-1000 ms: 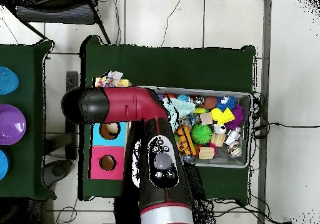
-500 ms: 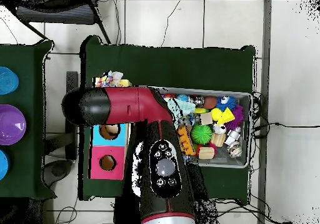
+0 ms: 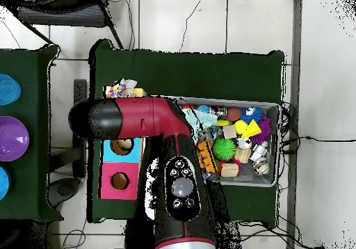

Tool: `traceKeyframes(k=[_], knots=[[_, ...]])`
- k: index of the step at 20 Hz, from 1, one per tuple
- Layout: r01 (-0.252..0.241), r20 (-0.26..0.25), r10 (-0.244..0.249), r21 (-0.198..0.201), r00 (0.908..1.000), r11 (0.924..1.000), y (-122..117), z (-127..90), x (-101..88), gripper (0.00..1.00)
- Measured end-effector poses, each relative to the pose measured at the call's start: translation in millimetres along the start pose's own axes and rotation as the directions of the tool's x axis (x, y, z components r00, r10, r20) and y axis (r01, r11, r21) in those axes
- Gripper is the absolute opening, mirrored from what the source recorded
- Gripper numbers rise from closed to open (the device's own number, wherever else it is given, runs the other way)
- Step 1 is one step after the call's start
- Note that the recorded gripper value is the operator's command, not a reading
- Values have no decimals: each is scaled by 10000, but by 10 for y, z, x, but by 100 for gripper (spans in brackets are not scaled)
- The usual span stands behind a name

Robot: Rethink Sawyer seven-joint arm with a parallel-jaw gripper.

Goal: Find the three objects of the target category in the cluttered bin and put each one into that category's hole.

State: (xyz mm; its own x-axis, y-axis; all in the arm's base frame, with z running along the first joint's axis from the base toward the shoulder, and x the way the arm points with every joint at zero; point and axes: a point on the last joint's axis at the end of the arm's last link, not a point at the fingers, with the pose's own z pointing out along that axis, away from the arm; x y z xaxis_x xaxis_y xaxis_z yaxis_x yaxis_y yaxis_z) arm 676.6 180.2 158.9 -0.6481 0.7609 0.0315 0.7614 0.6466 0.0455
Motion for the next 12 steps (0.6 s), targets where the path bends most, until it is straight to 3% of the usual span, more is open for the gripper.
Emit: traceKeyframes(k=[5,12], knots=[[151,406,-138,-315,9991,9994,72,7,51,0],[211,536,-190,-383,9984,9990,93,6,80,0]])
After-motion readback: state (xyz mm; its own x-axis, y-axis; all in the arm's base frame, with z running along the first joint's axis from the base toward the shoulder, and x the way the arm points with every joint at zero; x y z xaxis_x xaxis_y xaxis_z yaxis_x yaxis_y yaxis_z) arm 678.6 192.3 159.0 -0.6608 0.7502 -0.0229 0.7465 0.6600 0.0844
